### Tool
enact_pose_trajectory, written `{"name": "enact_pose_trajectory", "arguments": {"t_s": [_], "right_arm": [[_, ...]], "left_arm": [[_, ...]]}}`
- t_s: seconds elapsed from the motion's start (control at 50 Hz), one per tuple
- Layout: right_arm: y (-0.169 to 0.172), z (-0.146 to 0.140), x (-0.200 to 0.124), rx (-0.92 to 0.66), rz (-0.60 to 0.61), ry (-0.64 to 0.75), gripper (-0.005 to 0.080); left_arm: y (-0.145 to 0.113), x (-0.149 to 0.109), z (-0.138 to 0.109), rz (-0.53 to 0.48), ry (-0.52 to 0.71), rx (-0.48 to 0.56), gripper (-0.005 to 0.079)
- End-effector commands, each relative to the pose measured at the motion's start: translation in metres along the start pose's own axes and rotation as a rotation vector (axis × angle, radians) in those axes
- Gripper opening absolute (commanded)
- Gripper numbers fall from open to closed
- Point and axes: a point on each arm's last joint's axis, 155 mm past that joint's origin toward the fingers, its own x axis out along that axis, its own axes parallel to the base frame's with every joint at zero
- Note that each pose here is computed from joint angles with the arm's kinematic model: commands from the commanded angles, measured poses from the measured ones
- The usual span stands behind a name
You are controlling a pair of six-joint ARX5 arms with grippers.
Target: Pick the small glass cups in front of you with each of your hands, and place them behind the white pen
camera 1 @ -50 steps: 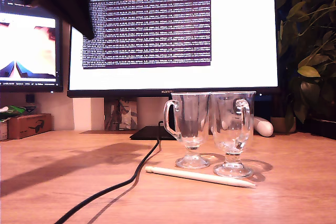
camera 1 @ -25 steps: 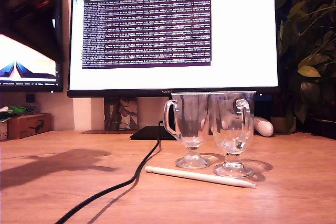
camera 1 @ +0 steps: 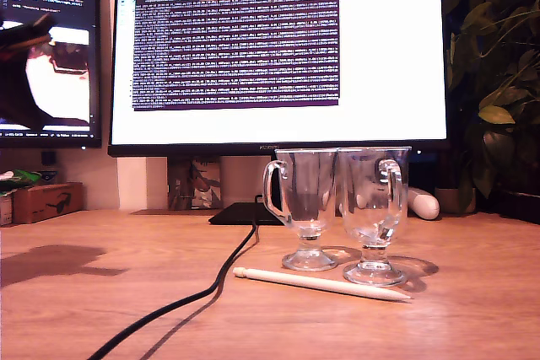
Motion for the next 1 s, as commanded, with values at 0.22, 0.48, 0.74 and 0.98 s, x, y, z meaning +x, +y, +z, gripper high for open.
{"name": "enact_pose_trajectory", "arguments": {"t_s": [0.22,0.48,0.74,0.98], "right_arm": [[-0.011,-0.026,0.021,0.011,0.015,-0.004,-0.0013],[-0.001,-0.045,0.031,0.03,0.11,-0.028,-0.0013],[-0.001,-0.023,0.005,0.028,0.098,-0.198,-0.0013],[-0.007,-0.01,-0.026,0.048,0.061,-0.359,-0.0013]], "left_arm": [[0.012,-0.009,-0.023,0.034,-0.076,-0.07,-0.0016],[0.014,-0.008,-0.045,0.041,-0.111,-0.09,-0.0016],[0.017,-0.017,-0.058,0.066,-0.175,-0.084,-0.0016],[0.016,-0.025,-0.062,0.067,-0.227,-0.102,-0.0016]]}}
